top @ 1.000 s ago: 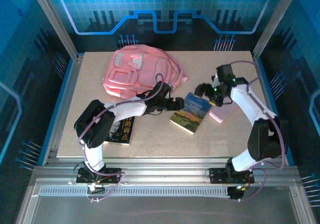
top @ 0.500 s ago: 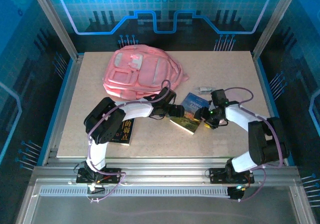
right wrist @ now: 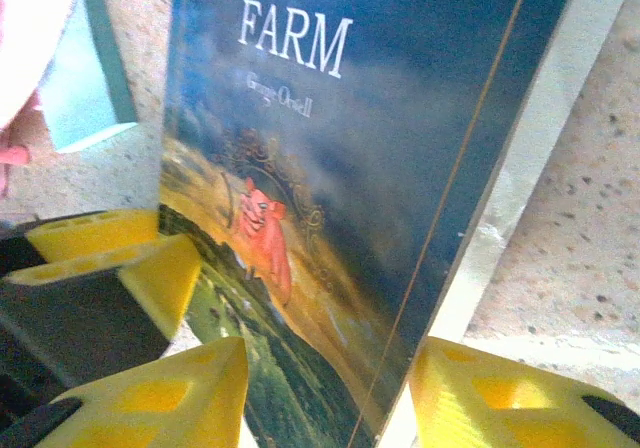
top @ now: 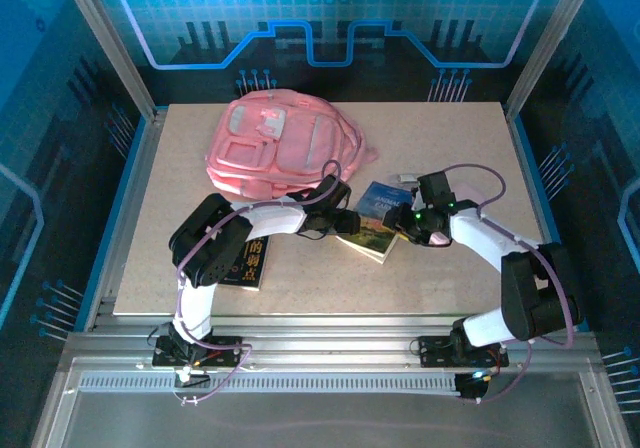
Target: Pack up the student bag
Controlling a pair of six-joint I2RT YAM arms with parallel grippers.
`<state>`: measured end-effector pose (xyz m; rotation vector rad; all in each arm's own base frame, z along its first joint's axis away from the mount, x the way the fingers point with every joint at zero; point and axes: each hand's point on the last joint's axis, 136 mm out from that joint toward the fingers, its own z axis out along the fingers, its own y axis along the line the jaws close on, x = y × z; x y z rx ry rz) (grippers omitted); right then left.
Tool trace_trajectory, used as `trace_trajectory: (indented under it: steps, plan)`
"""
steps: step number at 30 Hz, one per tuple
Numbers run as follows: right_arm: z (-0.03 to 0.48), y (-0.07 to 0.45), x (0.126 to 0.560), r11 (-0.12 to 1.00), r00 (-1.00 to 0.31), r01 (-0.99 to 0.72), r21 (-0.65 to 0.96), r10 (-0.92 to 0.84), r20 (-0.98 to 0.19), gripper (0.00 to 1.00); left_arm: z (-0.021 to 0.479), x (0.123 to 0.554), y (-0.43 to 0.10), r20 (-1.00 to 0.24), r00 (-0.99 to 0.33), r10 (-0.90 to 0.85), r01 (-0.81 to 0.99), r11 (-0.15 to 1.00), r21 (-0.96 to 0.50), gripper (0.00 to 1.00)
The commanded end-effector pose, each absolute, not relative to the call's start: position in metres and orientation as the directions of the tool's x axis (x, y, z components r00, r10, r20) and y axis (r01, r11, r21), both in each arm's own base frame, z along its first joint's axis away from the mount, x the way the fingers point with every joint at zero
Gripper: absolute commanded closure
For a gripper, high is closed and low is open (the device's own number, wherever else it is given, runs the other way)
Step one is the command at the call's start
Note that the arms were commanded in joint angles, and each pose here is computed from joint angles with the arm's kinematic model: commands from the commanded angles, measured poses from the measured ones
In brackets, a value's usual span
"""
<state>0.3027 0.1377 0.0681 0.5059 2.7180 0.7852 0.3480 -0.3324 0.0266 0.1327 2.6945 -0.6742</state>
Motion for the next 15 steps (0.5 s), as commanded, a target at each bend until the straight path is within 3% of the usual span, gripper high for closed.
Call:
trace_trajectory:
  steps: [1, 5, 8, 11, 13, 15]
  plan:
    - [0.084, 0.152, 0.312, 0.764, -0.907, 0.2, 0.614, 0.381, -0.179, 0.55, 0.013, 0.328, -0.34, -0.299, -0.953, 0.056, 0.196, 0.866, -0.461, 0.53]
    - [0.08, 0.153, 0.316, 0.757, -0.902, 0.208, 0.62, 0.394, -0.179, 0.62, 0.016, 0.327, -0.342, -0.296, -0.953, 0.055, 0.195, 0.862, -0.468, 0.53]
    - [0.081, 0.156, 0.32, 0.749, -0.901, 0.204, 0.631, 0.396, -0.178, 0.72, 0.02, 0.325, -0.344, -0.296, -0.954, 0.051, 0.194, 0.858, -0.476, 0.5]
    - [0.088, 0.156, 0.322, 0.754, -0.902, 0.198, 0.627, 0.391, -0.185, 0.92, 0.032, 0.326, -0.343, -0.304, -0.952, 0.03, 0.184, 0.851, -0.492, 0.38]
    - [0.097, 0.155, 0.323, 0.764, -0.903, 0.176, 0.62, 0.376, -0.207, 1.0, 0.048, 0.331, -0.343, -0.32, -0.947, 0.002, 0.176, 0.839, -0.516, 0.25]
    - [0.108, 0.156, 0.324, 0.779, -0.909, 0.117, 0.616, 0.334, -0.249, 1.0, 0.073, 0.343, -0.34, -0.349, -0.936, -0.049, 0.165, 0.815, -0.555, 0.17]
